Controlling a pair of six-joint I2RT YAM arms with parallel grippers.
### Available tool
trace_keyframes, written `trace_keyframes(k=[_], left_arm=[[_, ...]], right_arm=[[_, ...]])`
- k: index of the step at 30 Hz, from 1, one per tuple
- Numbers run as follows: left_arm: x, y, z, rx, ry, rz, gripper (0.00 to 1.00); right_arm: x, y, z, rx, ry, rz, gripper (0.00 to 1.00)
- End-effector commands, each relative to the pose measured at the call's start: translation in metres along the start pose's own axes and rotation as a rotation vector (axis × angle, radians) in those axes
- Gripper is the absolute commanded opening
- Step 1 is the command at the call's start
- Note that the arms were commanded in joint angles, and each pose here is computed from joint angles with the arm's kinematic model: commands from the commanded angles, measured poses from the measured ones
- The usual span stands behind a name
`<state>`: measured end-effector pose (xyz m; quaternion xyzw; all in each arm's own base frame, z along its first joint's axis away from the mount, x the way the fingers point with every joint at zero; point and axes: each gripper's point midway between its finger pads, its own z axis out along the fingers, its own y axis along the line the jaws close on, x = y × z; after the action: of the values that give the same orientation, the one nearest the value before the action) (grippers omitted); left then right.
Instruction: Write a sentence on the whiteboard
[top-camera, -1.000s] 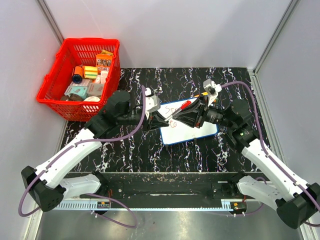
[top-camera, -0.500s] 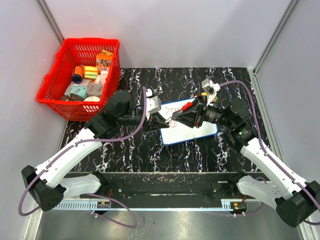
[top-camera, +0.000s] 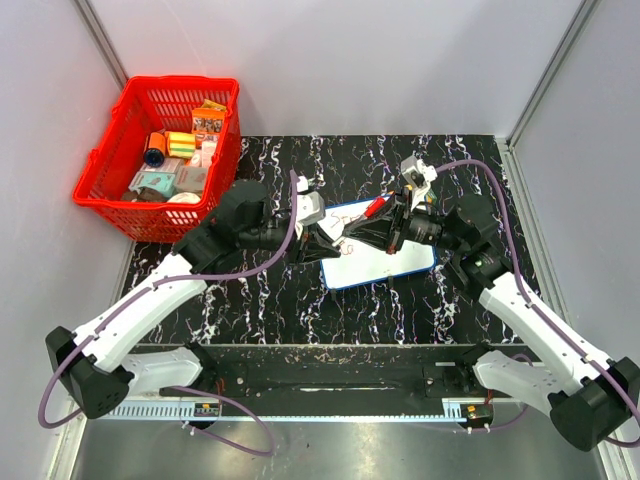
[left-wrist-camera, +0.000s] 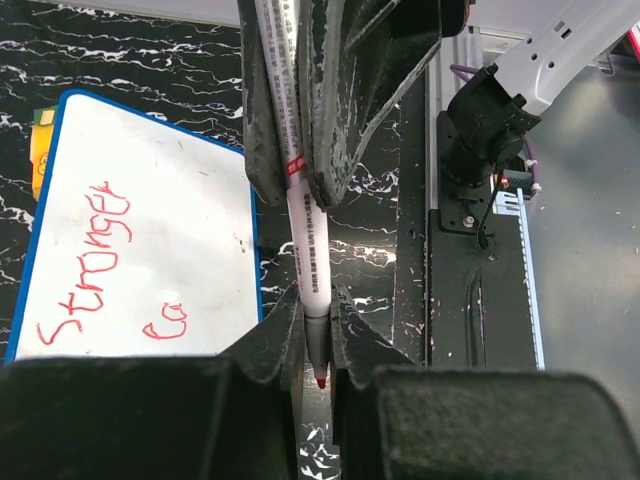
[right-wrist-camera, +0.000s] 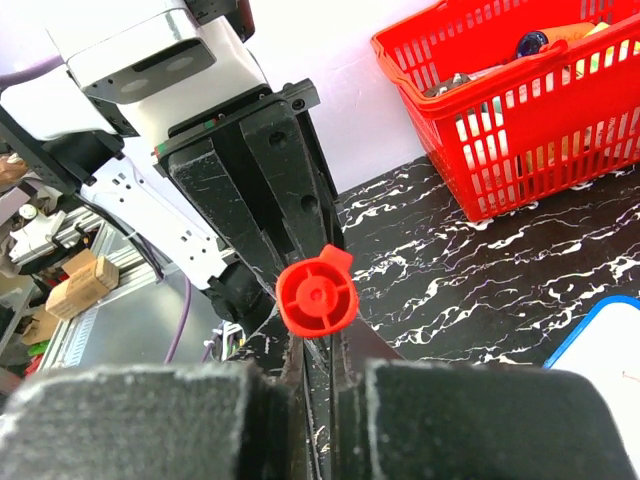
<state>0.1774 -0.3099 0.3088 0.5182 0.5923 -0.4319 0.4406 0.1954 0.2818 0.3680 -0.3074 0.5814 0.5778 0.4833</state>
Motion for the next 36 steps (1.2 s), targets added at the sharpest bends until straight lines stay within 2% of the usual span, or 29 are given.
trace_keyframes(k=[1, 2, 3, 4, 5, 6, 9, 10, 11, 13, 16, 20, 21, 22, 24, 25, 28, 32, 36], left_arm=[[-0.021, -0.012, -0.001, 0.052, -0.048, 0.078, 0.0], [-0.02, -0.008, -0.001, 0.027, -0.045, 0.067, 0.02], [-0.021, -0.005, -0.001, 0.006, -0.048, 0.065, 0.18], [-0.016, 0.0, -0.001, -0.023, -0.046, 0.053, 0.45], [-0.015, 0.01, -0.002, -0.085, -0.045, 0.041, 0.6], [-0.016, 0.016, -0.002, -0.12, -0.062, 0.022, 0.79], [-0.002, 0.05, -0.007, -0.302, -0.081, -0.096, 0.95], [0.005, 0.06, -0.008, -0.336, -0.085, -0.153, 0.96], [0.023, 0.074, -0.013, -0.362, -0.087, -0.274, 0.96], [0.039, 0.092, -0.012, -0.374, -0.115, -0.378, 0.97], [0.079, 0.114, -0.013, -0.386, -0.139, -0.534, 0.97], [0.128, 0.141, -0.019, -0.428, -0.172, -0.716, 0.97], [0.123, 0.146, -0.018, -0.405, -0.216, -0.693, 0.97], [0.144, 0.149, -0.013, -0.392, -0.196, -0.744, 0.96], [0.144, 0.149, -0.006, -0.319, -0.219, -0.738, 0.94], [0.157, 0.154, 0.0, -0.314, -0.206, -0.762, 0.94], [0.159, 0.153, 0.013, -0.208, -0.224, -0.758, 0.91], [0.157, 0.159, 0.022, -0.162, -0.237, -0.721, 0.9], [0.159, 0.165, 0.032, -0.11, -0.227, -0.713, 0.8]], right_arm=[[-0.015, 0.005, 0.002, 0.002, -0.032, -0.014, 0.0], [-0.015, 0.004, 0.001, 0.006, -0.033, -0.016, 0.0], [-0.014, 0.003, 0.002, 0.011, -0.031, -0.017, 0.0], [-0.013, 0.0, 0.001, 0.03, -0.035, -0.023, 0.0], [-0.012, -0.003, 0.0, 0.045, -0.038, -0.028, 0.0], [-0.011, -0.007, -0.001, 0.066, -0.038, -0.03, 0.0], [-0.006, -0.031, -0.007, 0.197, -0.048, -0.051, 0.0], [-0.005, -0.048, -0.012, 0.292, -0.063, -0.059, 0.0], [-0.006, -0.056, -0.016, 0.345, -0.08, -0.069, 0.0], [-0.002, -0.087, -0.03, 0.512, -0.122, -0.063, 0.0], [0.003, -0.116, -0.048, 0.669, -0.17, -0.079, 0.0], [0.014, -0.141, -0.06, 0.781, -0.186, -0.1, 0.0], [0.018, -0.145, -0.061, 0.792, -0.183, -0.1, 0.0], [0.019, -0.147, -0.062, 0.799, -0.184, -0.101, 0.0], [0.026, -0.153, -0.06, 0.805, -0.17, -0.092, 0.0], [0.027, -0.154, -0.06, 0.806, -0.168, -0.093, 0.0], [0.029, -0.16, -0.062, 0.832, -0.167, -0.095, 0.0], [0.033, -0.163, -0.064, 0.842, -0.158, -0.103, 0.0], [0.041, -0.167, -0.065, 0.844, -0.152, -0.102, 0.0]])
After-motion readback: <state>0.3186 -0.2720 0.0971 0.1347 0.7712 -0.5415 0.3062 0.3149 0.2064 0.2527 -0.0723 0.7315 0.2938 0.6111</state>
